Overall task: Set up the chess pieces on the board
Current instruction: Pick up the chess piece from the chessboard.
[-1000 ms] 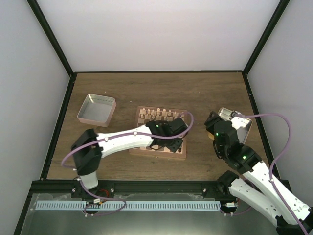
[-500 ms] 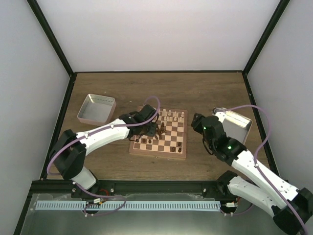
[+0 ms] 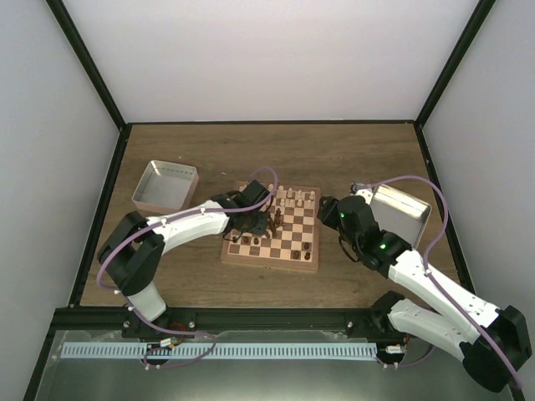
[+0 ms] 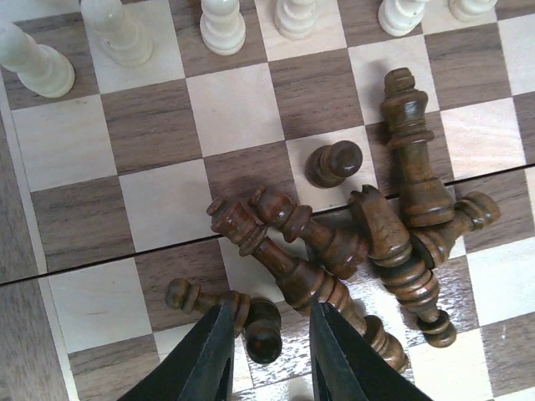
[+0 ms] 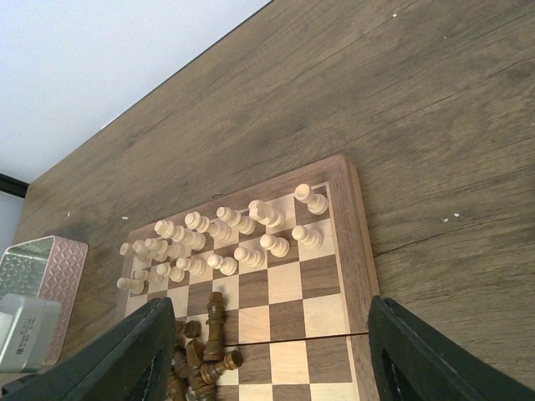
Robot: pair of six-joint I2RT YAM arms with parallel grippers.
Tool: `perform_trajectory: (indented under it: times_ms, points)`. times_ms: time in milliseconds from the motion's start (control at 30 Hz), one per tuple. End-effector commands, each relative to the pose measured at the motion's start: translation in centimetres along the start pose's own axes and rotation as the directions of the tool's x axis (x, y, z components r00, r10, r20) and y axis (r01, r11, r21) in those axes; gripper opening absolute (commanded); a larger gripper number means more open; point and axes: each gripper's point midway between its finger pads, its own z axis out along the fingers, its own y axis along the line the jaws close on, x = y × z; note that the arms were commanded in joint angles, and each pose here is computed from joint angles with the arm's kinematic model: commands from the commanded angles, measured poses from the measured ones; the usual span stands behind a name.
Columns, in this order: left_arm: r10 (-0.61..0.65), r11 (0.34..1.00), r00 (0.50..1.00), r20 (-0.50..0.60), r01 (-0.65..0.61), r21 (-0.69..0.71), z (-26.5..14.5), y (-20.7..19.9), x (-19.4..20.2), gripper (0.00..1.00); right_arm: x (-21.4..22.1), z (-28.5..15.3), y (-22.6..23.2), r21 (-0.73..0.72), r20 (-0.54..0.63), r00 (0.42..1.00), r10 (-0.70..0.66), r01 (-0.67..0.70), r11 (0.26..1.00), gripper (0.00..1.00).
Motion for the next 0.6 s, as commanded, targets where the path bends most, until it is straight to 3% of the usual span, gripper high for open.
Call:
perform_trajectory:
  times_ms: [0, 233, 567]
  points:
    - [0.0, 1.0, 1.0, -0.004, 0.0, -0.002, 0.42, 0.22, -0.19, 0.26, -0.41, -0.24, 0.19, -0.018, 0.016, 1.0, -0.005, 0.005, 1.0, 0.65]
    - [-0.002, 1.0, 1.0, -0.024, 0.001, -0.024, 1.13, 0.74, 0.2, 0.26, -0.52, -0.4, 0.19, -0.02, 0.02, 1.0, -0.002, 0.002, 1.0, 0.64]
    - [0.0, 1.0, 1.0, -0.027, -0.001, -0.016, 1.01, 0.64, 0.28, 0.12, -0.7, -0.65, 0.3, -0.027, 0.026, 1.0, 0.003, -0.002, 1.0, 0.63]
